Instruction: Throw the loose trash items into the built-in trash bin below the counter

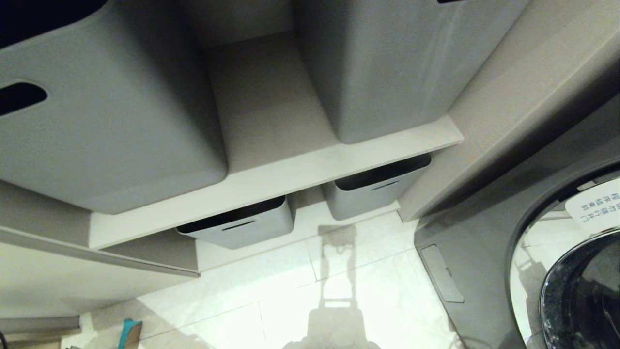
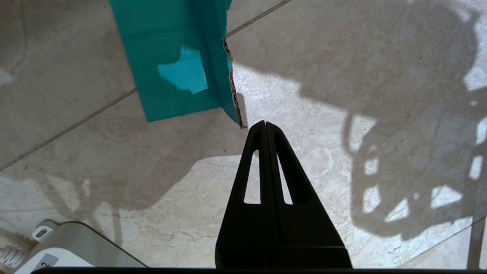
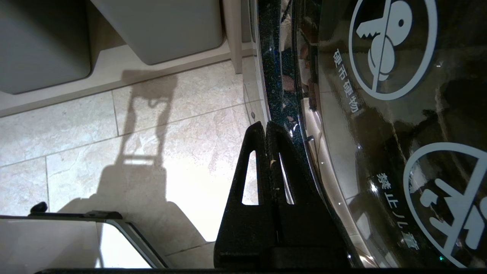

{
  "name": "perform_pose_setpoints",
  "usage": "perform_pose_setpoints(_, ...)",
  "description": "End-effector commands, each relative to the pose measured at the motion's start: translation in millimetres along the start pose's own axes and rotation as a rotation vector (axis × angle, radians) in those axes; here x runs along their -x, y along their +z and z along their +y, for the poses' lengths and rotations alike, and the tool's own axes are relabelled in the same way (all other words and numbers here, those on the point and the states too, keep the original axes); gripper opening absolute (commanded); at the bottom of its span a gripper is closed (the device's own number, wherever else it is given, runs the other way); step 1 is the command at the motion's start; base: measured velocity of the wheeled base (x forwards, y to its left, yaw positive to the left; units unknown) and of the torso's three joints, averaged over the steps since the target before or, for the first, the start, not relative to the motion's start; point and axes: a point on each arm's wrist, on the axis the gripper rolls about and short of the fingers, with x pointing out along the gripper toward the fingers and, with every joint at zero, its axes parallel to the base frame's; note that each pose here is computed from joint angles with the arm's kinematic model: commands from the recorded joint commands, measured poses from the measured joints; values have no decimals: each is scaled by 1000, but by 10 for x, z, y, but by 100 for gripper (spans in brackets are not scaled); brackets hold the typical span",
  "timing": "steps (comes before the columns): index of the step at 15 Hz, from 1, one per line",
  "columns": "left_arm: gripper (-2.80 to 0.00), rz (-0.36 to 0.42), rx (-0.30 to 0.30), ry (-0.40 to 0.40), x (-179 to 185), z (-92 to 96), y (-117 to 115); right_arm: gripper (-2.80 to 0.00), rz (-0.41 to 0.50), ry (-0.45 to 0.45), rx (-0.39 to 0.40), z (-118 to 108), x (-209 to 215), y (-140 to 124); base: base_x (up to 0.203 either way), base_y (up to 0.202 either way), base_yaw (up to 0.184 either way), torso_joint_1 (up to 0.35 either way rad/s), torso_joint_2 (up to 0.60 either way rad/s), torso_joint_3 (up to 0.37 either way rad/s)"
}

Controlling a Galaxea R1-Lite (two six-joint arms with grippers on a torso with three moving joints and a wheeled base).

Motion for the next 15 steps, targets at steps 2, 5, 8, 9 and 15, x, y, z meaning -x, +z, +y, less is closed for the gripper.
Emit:
perform_pose_setpoints(2,-280,-6,-14,2,3,-13,-4,-280,0,1,1,0,0,0,0,0,0,0,0,0)
perform_pose_setpoints(5,0,-6,-12,1,7,-31,-7,-280,-1,1,1,0,1,0,0,0,0,0,0,0)
perform_pose_setpoints(8,0,-6,-11,6,19,-25,-15,-280,-1,1,1,0,1,0,0,0,0,0,0,0)
perform_pose_setpoints(9,0,-7,-10,14,40,-13,-26,-280,0,1,1,0,0,0,0,0,0,0,0,0)
perform_pose_setpoints(15,0,-14,-18,46,100,29,-47,-280,-2,1,1,0,1,0,0,0,0,0,0,0)
